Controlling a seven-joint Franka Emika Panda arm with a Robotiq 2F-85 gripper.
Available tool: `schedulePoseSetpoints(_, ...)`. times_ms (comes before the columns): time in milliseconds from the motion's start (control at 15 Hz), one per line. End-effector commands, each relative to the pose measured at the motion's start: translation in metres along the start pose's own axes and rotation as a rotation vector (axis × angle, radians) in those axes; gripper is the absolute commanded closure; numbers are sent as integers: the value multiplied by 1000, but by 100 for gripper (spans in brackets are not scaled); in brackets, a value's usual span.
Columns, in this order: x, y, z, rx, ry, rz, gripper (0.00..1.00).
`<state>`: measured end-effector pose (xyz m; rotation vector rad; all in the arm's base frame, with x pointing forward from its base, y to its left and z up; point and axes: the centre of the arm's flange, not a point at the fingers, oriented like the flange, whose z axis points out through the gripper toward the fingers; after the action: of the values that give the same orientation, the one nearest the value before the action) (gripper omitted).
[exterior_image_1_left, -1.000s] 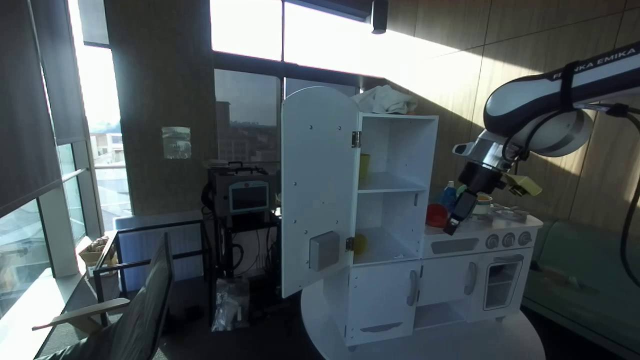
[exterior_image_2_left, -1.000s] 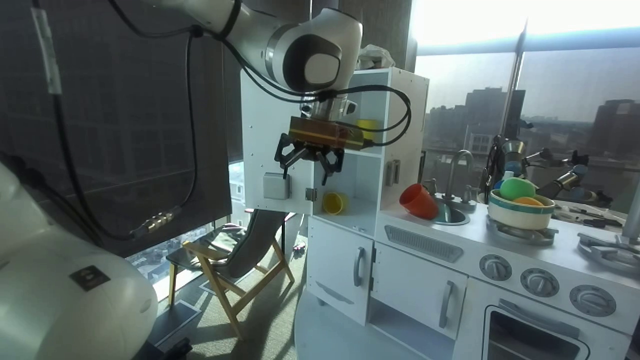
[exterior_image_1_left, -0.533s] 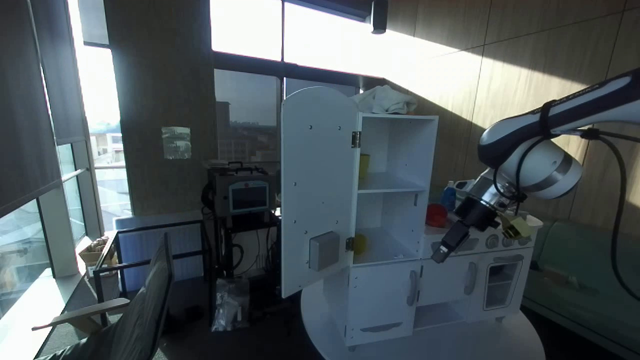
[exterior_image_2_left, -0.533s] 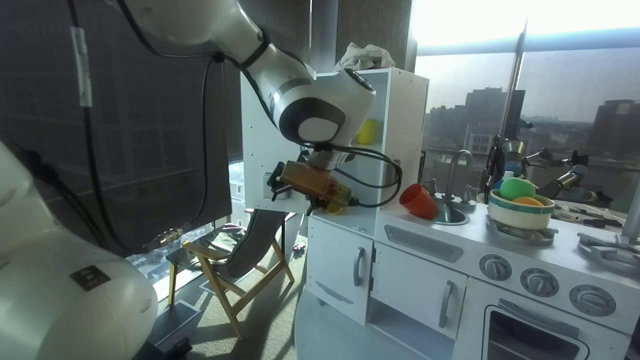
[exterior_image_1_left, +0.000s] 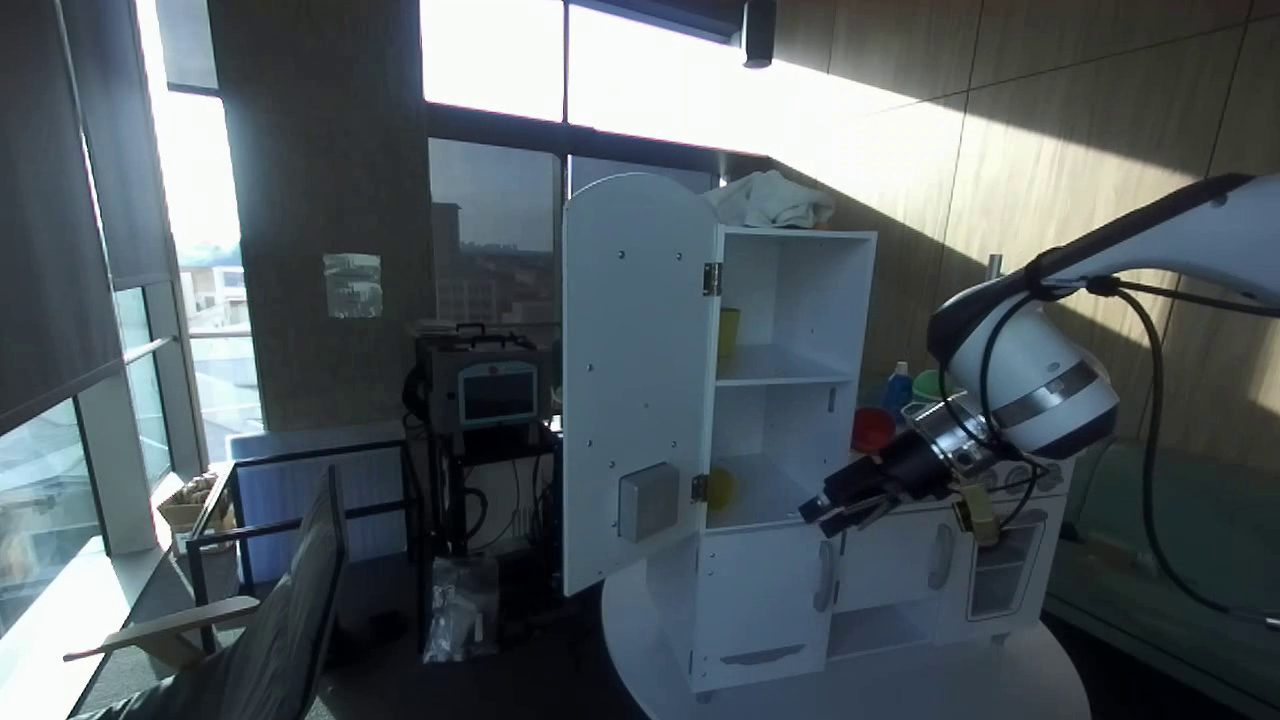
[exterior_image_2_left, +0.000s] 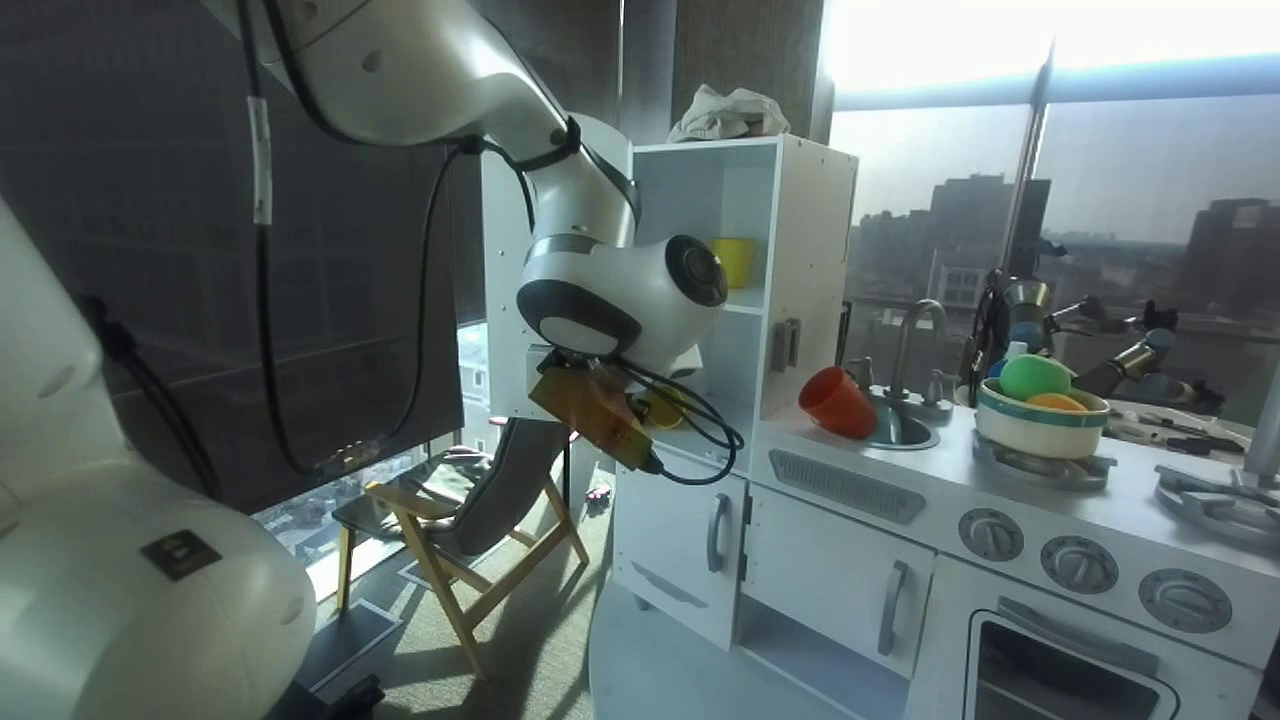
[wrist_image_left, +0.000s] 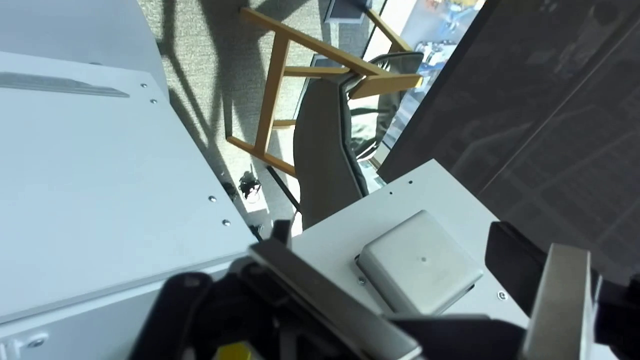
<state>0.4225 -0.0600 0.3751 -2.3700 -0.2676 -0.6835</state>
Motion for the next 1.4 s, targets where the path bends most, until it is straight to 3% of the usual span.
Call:
schedulePoseSetpoints(0,8,-9,25,-67,117,-36,0)
schedulePoseSetpoints(267,9,-18,51,-192,201,-92,0)
schedulePoseSetpoints(800,29,-27,84,-345,288,-127,0)
schedulePoseSetpoints(1333,60,1,104,-487,367,-129,0)
